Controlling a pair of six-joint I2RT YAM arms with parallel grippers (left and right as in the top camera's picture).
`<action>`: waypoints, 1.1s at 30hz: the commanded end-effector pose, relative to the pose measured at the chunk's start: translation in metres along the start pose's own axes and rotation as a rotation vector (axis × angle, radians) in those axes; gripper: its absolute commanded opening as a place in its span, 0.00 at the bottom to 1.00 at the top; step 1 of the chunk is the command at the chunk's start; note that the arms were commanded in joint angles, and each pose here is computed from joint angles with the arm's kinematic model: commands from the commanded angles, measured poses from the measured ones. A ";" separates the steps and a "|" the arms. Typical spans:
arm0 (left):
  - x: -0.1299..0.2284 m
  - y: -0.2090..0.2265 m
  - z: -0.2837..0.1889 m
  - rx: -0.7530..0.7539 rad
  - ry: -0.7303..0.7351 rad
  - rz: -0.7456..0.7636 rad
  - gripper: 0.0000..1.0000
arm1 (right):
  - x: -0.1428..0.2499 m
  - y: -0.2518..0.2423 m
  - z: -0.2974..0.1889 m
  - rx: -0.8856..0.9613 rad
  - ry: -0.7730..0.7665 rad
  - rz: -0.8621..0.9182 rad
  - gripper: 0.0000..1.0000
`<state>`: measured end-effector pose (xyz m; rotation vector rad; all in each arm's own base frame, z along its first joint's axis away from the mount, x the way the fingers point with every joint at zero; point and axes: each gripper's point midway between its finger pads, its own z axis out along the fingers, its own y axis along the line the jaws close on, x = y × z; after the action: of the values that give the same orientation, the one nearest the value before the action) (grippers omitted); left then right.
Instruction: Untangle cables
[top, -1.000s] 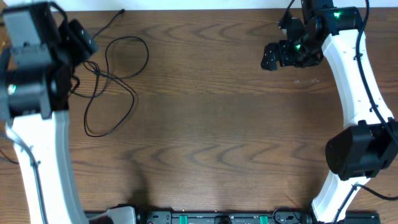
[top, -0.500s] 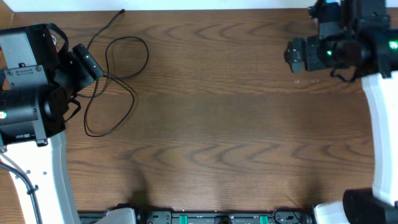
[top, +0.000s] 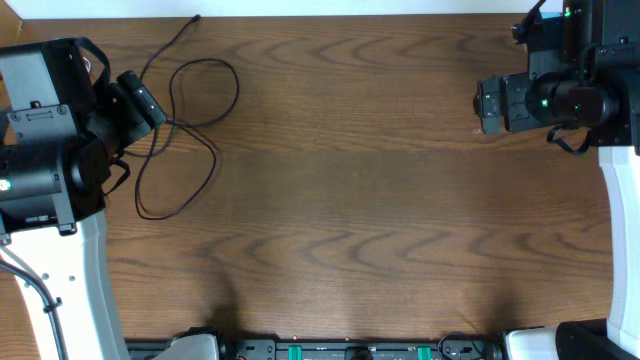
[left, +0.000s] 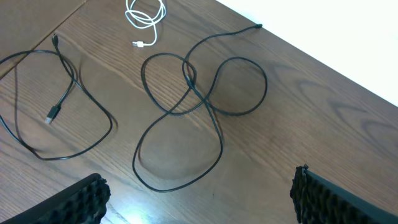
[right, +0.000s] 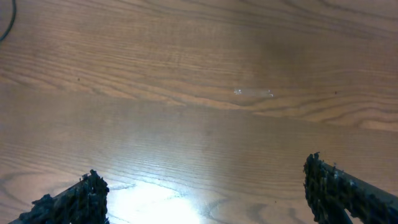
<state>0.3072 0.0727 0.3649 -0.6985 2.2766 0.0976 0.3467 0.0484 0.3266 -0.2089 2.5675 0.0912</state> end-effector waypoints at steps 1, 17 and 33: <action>0.000 -0.002 0.001 0.008 0.006 0.013 0.95 | 0.001 0.000 -0.005 0.011 -0.011 0.004 0.99; 0.000 -0.002 0.001 0.008 0.006 0.013 0.96 | 0.021 -0.004 -0.006 0.035 0.074 0.005 0.99; 0.000 -0.002 0.001 0.008 0.006 0.013 0.95 | 0.046 0.004 -0.012 0.040 -0.197 -0.082 0.99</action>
<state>0.3073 0.0721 0.3645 -0.6972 2.2791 0.0934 0.3152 0.0483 0.3307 -0.2559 2.3787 0.0482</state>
